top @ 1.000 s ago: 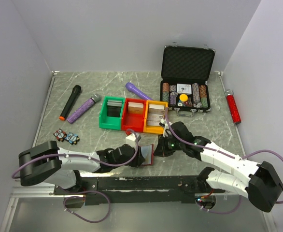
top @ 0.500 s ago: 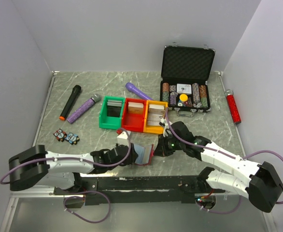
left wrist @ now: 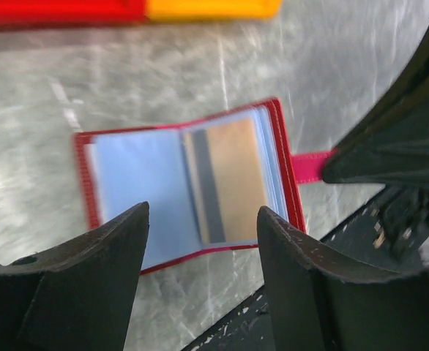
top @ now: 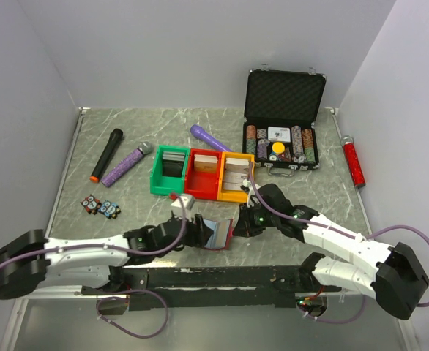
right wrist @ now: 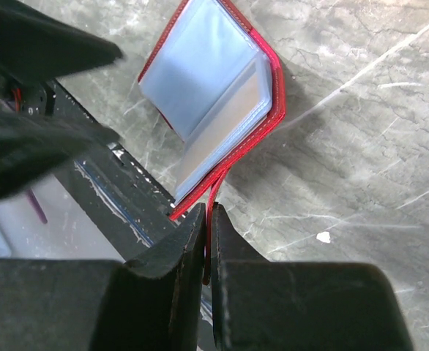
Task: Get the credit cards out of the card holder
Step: Remove the credit card from the card holder.
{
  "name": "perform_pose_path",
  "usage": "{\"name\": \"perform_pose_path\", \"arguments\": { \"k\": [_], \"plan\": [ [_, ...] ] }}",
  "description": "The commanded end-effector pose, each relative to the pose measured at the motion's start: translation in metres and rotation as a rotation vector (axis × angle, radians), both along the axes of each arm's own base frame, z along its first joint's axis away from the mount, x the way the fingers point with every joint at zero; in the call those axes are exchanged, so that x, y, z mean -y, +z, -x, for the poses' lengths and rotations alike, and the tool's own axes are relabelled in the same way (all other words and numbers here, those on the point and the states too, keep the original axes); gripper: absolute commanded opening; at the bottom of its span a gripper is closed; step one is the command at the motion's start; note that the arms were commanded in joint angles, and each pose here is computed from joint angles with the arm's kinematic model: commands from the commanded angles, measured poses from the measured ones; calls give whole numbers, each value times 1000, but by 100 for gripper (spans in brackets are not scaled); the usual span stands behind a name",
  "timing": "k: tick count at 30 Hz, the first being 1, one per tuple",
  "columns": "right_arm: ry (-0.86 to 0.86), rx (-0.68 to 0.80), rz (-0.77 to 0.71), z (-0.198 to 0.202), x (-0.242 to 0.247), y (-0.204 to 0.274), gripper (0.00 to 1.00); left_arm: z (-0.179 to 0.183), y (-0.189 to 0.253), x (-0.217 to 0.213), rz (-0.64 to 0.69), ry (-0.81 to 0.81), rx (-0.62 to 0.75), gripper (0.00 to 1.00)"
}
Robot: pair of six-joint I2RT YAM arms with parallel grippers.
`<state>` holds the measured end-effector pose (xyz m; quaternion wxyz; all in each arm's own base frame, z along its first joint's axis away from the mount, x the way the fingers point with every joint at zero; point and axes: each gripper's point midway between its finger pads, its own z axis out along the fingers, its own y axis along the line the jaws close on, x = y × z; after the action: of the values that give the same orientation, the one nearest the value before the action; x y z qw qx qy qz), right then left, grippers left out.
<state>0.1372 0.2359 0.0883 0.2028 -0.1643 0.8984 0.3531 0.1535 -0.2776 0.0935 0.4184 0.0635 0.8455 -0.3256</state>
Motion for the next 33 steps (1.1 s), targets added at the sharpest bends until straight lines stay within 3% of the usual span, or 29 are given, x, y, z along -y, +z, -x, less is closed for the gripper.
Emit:
{"name": "perform_pose_path", "arguments": {
  "k": [1, 9, 17, 23, 33],
  "plan": [
    [8, 45, -31, -7, -8, 11, 0, 11, 10, 44, 22, -182, 12, 66],
    [2, 46, -16, -6, -4, 9, 0, 16, -10, 66, -6, -244, -33, 70],
    [-1, 47, -18, -6, -5, 8, 0, 17, -21, 64, -45, -248, -43, 68],
    [0, 48, -18, -6, -4, 9, 0, 13, -31, 53, -70, -195, -63, 52],
    [-2, 46, -18, -5, -4, 7, 0, 6, -28, 31, -78, -99, -50, 42]
  ]
}}
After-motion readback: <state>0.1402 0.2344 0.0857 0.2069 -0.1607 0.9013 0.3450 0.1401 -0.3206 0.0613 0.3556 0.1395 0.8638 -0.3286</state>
